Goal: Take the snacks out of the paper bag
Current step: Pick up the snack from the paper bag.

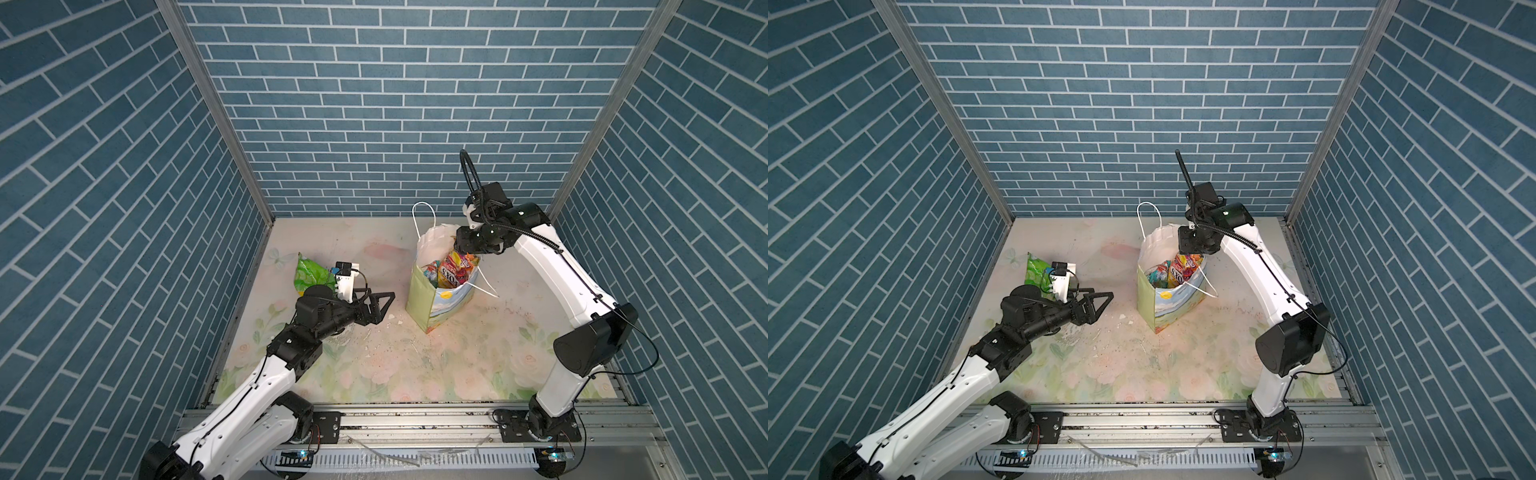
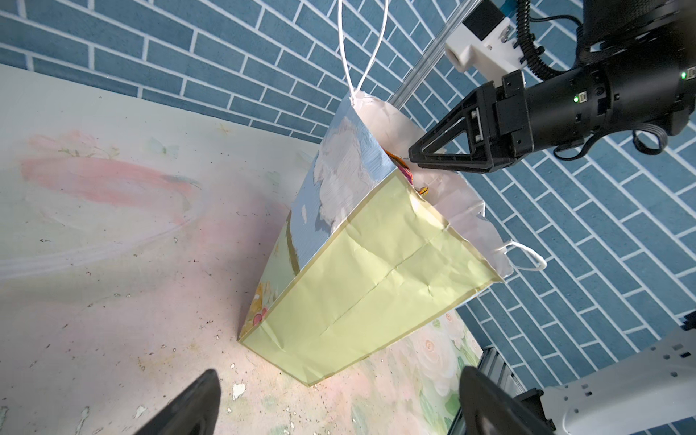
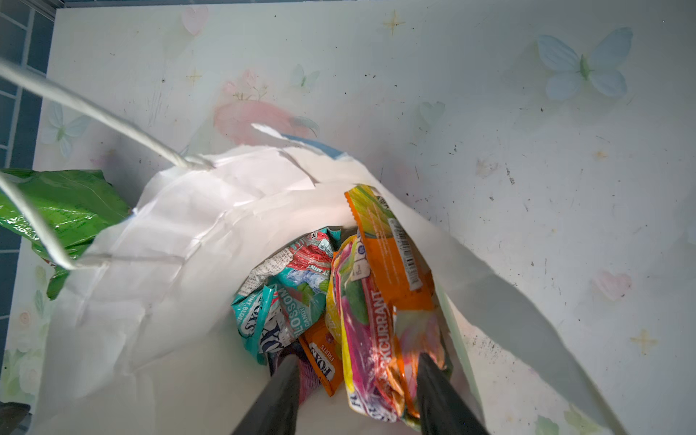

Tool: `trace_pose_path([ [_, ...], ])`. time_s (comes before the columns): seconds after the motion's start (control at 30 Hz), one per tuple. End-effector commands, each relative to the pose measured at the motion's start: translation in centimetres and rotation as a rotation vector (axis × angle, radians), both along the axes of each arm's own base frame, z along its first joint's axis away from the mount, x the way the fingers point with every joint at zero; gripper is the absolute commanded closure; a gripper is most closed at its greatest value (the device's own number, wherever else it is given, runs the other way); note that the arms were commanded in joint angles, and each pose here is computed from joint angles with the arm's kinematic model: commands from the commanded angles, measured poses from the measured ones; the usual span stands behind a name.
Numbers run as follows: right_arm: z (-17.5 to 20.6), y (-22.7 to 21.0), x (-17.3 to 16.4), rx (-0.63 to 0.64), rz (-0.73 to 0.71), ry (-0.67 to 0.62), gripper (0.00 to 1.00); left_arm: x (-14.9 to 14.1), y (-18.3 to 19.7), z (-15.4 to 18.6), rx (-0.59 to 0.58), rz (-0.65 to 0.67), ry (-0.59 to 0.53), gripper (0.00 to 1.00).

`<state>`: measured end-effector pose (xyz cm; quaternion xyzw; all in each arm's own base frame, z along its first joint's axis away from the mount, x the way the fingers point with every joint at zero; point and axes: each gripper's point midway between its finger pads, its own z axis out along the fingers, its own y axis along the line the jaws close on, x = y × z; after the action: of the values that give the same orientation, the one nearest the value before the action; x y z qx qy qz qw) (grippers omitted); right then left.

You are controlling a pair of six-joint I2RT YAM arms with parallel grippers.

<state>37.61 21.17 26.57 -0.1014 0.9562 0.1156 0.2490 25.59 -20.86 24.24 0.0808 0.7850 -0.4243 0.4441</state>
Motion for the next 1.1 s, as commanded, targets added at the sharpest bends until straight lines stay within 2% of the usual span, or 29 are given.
trace_pose_path([
  [0.0,-0.6,-0.2,0.5,-0.059,0.017,-0.006,0.50,0.4,-0.3,1.9,-0.008,0.001,-0.054,0.00],
  [0.23,-2.0,-0.8,1.2,-0.168,0.016,-0.001,0.51,0.6,-0.3,1.6,-0.003,0.009,-0.047,0.00],
  [0.43,-2.8,-0.3,1.7,-0.199,0.033,0.018,0.67,0.8,-0.2,1.3,0.004,0.020,-0.043,0.00],
  [0.63,-2.5,0.8,1.7,-0.147,0.060,0.019,0.81,0.9,-0.1,1.1,0.008,0.027,-0.038,0.01],
  [0.73,-2.1,0.9,1.8,-0.136,0.059,0.004,0.93,0.9,-0.1,0.9,0.012,0.032,-0.034,0.00],
  [0.93,-0.6,2.5,1.5,-0.013,0.082,-0.034,0.96,1.1,0.0,0.3,0.014,0.043,-0.023,0.00],
  [1.07,0.3,2.5,1.6,0.011,0.073,-0.061,0.98,1.1,-0.2,0.2,0.006,0.037,-0.015,0.01],
])
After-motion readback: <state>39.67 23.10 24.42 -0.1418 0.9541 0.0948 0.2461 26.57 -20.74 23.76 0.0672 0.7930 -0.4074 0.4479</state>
